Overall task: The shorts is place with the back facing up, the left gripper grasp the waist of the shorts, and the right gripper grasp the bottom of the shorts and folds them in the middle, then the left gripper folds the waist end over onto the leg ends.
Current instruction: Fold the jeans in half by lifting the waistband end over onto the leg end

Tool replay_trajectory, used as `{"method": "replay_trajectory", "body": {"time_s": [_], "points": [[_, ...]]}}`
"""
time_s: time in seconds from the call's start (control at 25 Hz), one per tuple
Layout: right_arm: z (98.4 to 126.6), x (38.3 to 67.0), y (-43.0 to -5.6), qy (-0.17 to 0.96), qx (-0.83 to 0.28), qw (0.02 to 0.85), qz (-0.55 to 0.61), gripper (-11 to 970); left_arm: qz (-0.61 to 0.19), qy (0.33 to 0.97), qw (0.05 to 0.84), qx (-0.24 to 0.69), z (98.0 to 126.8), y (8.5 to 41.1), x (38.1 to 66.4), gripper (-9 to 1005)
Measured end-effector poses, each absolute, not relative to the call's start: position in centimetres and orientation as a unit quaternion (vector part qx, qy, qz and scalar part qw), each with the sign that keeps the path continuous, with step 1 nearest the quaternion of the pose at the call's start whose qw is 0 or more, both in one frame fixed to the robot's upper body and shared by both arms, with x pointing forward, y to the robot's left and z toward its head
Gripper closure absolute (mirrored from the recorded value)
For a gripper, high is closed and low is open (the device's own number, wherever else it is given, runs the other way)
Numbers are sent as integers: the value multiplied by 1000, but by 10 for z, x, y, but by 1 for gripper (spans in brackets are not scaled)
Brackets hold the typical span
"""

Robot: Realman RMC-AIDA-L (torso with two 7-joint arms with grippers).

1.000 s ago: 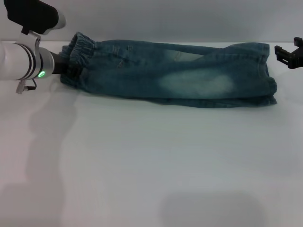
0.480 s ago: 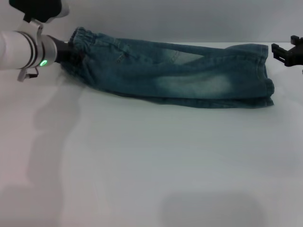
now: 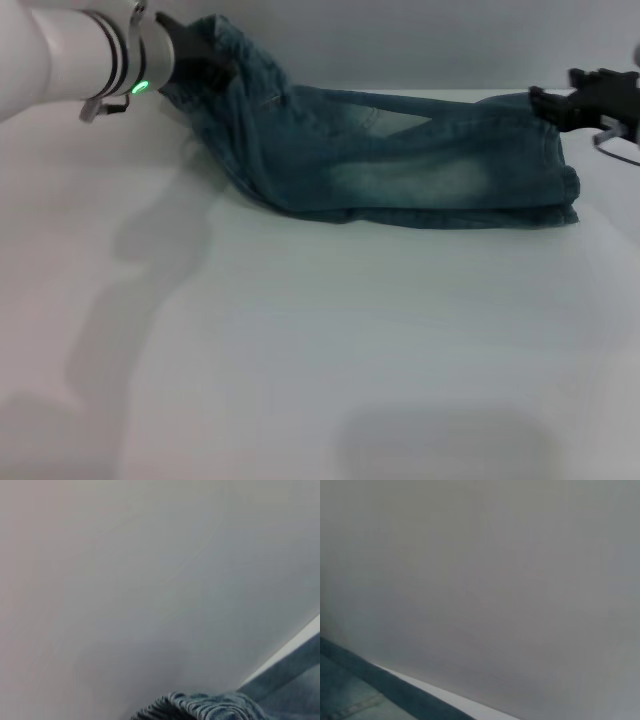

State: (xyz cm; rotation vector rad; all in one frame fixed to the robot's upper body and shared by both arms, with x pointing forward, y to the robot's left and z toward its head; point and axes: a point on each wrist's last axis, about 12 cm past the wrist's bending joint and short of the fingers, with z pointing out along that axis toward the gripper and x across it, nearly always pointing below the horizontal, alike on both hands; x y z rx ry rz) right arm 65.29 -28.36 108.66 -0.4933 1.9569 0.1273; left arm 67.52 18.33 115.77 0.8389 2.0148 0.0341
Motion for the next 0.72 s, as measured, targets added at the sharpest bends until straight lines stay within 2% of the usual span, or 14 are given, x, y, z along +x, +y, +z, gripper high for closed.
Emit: {"method": "replay_trajectory", "body": {"time_s": [0.32,0.72], "points": [[1091,666,-246,815,-245,520,78,405,-3,778,498,383,1190,146,671,889],[1094,673,-222,809,-286,510,62,406,-24,744,529,408,1223,121,661,895]]}}
